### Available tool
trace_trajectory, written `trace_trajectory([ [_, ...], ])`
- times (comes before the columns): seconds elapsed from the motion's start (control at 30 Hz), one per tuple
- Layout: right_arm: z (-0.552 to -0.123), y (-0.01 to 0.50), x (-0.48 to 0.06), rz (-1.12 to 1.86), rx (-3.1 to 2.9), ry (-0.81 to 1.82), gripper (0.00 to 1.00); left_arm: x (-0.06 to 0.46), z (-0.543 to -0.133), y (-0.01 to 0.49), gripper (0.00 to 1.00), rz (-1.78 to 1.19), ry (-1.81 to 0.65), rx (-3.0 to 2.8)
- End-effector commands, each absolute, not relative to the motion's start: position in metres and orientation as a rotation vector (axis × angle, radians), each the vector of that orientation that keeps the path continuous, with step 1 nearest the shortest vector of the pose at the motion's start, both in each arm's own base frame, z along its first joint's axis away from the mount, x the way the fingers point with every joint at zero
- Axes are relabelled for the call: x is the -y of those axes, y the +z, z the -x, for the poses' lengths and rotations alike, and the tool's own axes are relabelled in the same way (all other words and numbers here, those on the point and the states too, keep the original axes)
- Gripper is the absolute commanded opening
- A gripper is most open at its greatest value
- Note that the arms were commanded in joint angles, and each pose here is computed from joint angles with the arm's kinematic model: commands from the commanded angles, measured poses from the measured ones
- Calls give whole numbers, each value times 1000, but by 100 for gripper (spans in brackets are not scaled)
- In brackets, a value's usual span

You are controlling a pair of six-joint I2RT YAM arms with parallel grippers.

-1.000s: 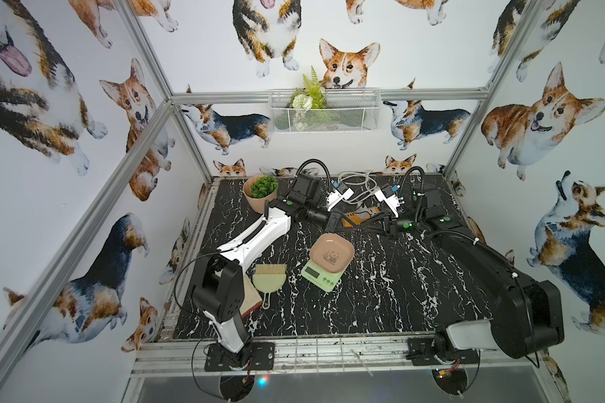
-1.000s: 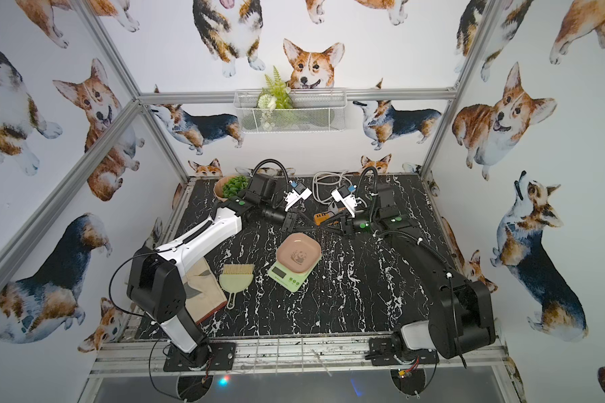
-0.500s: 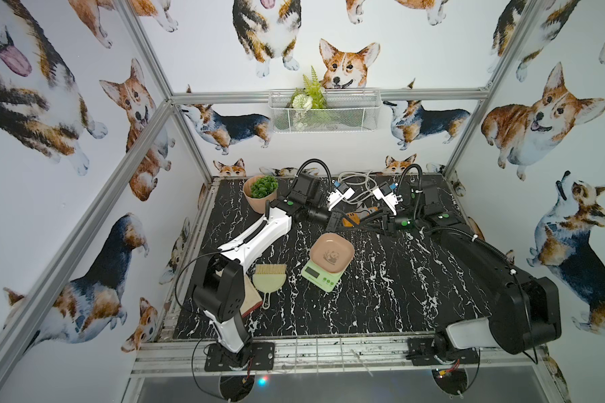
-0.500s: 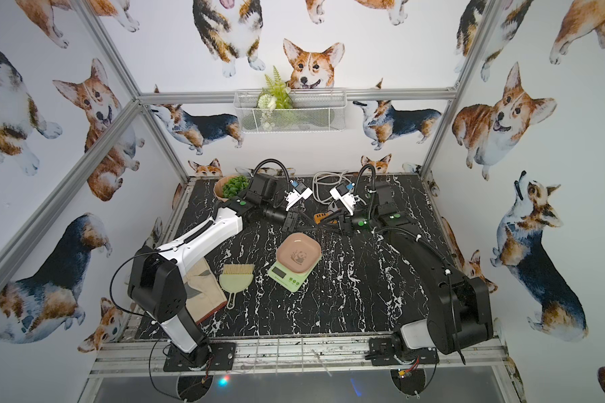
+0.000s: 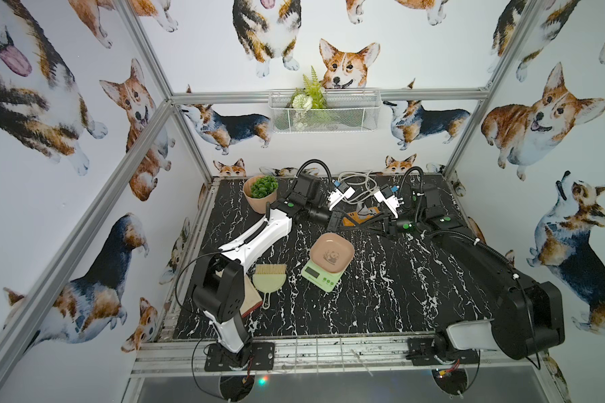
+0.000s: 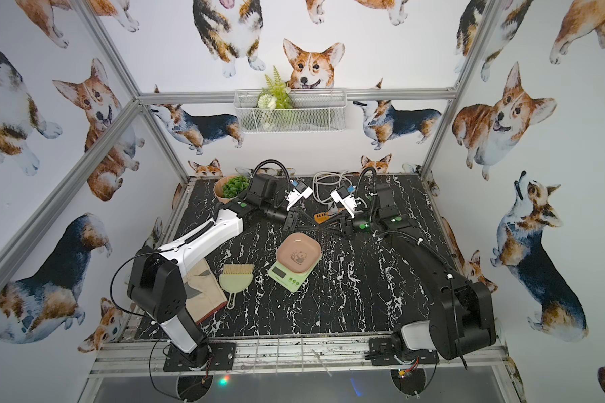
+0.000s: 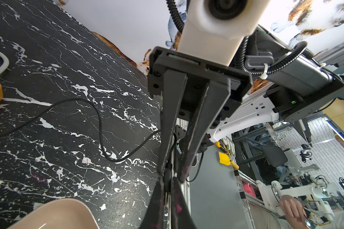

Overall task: Charge the electronic scale
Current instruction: Pick up the charging cable from the center of the board.

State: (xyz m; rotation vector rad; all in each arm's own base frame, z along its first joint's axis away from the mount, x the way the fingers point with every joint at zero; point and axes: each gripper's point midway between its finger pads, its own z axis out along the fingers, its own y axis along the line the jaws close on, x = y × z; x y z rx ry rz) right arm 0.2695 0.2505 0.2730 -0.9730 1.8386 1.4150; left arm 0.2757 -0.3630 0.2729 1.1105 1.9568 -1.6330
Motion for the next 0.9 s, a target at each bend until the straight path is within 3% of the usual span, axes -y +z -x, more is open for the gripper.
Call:
trace_trajectory([
  [0.0,-267,279,-253,1017,-1775,1419,13,363,-275,280,4,-1131,-1633,-1906],
  [0.3,-266,283,-251,1015,-1747,1418,11,363,-272,280,6,-1137,-1639,-1908],
  [0.63,-269,283,-252,992,-1744,1433,0,363,-267,281,23,-1145,-1654,-1885],
  [0.87,-270,280,-248,964,-1771,1449,0,355,-279,281,43,-1086,-1575,-1905],
])
